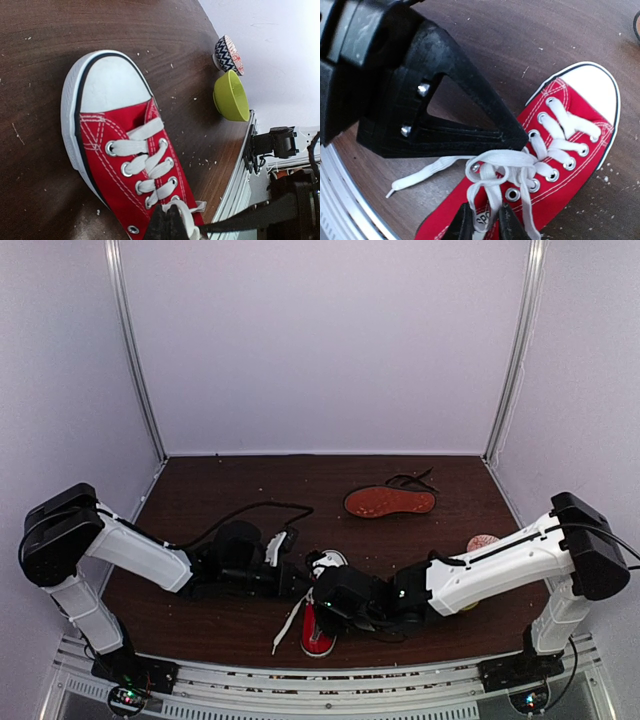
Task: Tie the shoes
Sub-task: Tie the loops with the shoelace on the shoe.
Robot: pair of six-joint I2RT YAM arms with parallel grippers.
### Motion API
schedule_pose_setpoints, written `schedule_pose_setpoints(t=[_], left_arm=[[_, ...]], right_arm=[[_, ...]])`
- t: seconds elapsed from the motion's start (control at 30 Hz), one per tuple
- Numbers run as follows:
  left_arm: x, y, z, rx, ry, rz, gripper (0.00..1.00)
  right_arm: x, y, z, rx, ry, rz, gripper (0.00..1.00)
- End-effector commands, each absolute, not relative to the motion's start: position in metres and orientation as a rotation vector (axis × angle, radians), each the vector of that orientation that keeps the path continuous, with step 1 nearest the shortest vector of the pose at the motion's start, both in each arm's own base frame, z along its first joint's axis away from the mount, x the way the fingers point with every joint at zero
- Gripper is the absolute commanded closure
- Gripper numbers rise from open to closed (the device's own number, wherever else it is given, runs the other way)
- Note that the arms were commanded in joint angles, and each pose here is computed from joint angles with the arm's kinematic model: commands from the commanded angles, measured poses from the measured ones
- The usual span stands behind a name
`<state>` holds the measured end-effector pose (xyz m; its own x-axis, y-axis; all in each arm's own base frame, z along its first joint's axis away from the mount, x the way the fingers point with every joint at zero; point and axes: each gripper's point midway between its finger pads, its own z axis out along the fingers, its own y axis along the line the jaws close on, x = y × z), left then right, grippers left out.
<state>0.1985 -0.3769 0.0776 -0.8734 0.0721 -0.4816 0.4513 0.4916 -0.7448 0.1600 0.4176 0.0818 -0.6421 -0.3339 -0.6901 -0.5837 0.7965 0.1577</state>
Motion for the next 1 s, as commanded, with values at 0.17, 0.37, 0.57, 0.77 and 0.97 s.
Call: schedule_pose_setpoints(t=[0.17,0.37,0.57,0.77,0.97], left_arm=[[0.211,-0.366,0.083,0.344,2.32,-1.258,1.0],[0.216,-0.353,0.076,0.282,2.353,-1.169,1.0],[0.219,-0.342,0.066,0.235,2.396,-1.093,1.0],[0.221,-0.328,0.055,0.175,2.445,-1.012,1.0],[0.22,-0.329,0.062,0.192,2.402,-1.071,1.0]], right_arm=[[0.168,0.397,0.098,-0.597,2.289,0.48,1.0],[0.167,0.39,0.087,-0.555,2.336,0.566,1.0],[0.168,0.377,0.079,-0.48,2.371,0.667,1.0],[0.164,0.366,0.072,-0.457,2.403,0.714,1.0],[0.157,0.364,0.065,-0.479,2.43,0.739,1.0]])
